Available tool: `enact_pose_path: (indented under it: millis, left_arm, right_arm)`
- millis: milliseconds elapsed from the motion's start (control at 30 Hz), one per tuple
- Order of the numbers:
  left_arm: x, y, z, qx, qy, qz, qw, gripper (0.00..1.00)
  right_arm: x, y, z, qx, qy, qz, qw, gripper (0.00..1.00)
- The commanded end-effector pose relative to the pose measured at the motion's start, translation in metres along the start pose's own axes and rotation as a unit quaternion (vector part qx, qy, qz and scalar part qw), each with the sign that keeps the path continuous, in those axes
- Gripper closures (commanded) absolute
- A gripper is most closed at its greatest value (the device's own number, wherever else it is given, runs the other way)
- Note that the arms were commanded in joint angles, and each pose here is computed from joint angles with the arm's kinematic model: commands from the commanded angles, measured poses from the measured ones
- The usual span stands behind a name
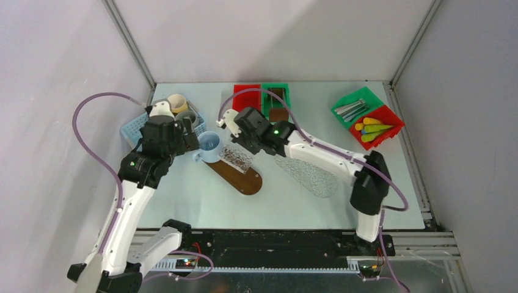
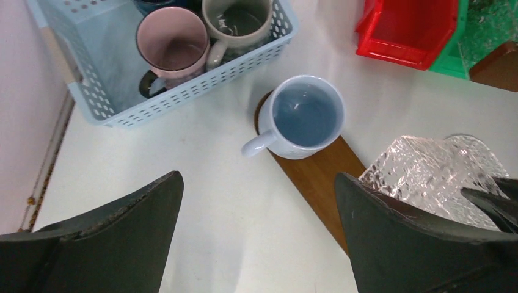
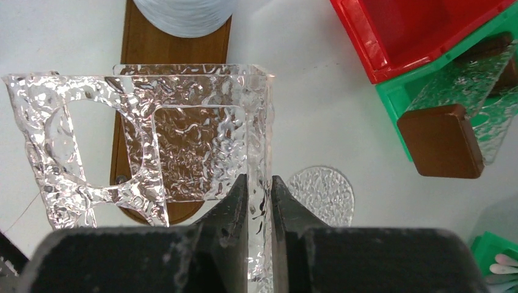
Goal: Prepare toiletry sets of a toothbrush and toothpaste on the tray
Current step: Place the toothpaste holder on the tray.
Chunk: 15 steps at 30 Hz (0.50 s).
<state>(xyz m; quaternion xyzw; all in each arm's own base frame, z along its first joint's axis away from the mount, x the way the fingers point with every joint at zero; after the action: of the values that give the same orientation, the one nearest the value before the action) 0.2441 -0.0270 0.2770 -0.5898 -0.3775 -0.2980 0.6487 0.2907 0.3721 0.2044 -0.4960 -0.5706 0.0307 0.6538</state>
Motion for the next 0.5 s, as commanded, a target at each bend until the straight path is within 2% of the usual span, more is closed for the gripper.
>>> enact_pose_path:
  millis: [0,200,467]
  left_arm:
    - [0.004,-0.009,0.019,0.038,0.022,-0.030,0.999,0.00]
    - [0.001,-0.014,0.023,0.039,0.022,-0.047,0.998,0.00]
    - [-0.006,-0.012,0.011,-0.002,0.024,-0.050,0.998,0.00]
  right_arm:
    - [0.017,0.006,0.000,-0.025,0.027,0.017,0.999,1.00]
    - [0.004,0.043,0.015,-0.025,0.034,0.060,0.997,1.00]
    - [-0.002,0.070,0.039,0.017,0.035,0.063,0.997,1.00]
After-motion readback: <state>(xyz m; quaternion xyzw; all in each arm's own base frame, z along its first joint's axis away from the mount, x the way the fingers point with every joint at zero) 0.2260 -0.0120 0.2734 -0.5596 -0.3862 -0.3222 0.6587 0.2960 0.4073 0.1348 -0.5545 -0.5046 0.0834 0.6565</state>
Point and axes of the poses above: each gripper's point midway between its finger pads, its own y axis out along the fingers, its own z axis along the line the jaws close on, x = y × z, the point moved 2 cm from there along -y, back along the fingers, and after that the axes turned 8 degrees about y, right-handed, at the moved point
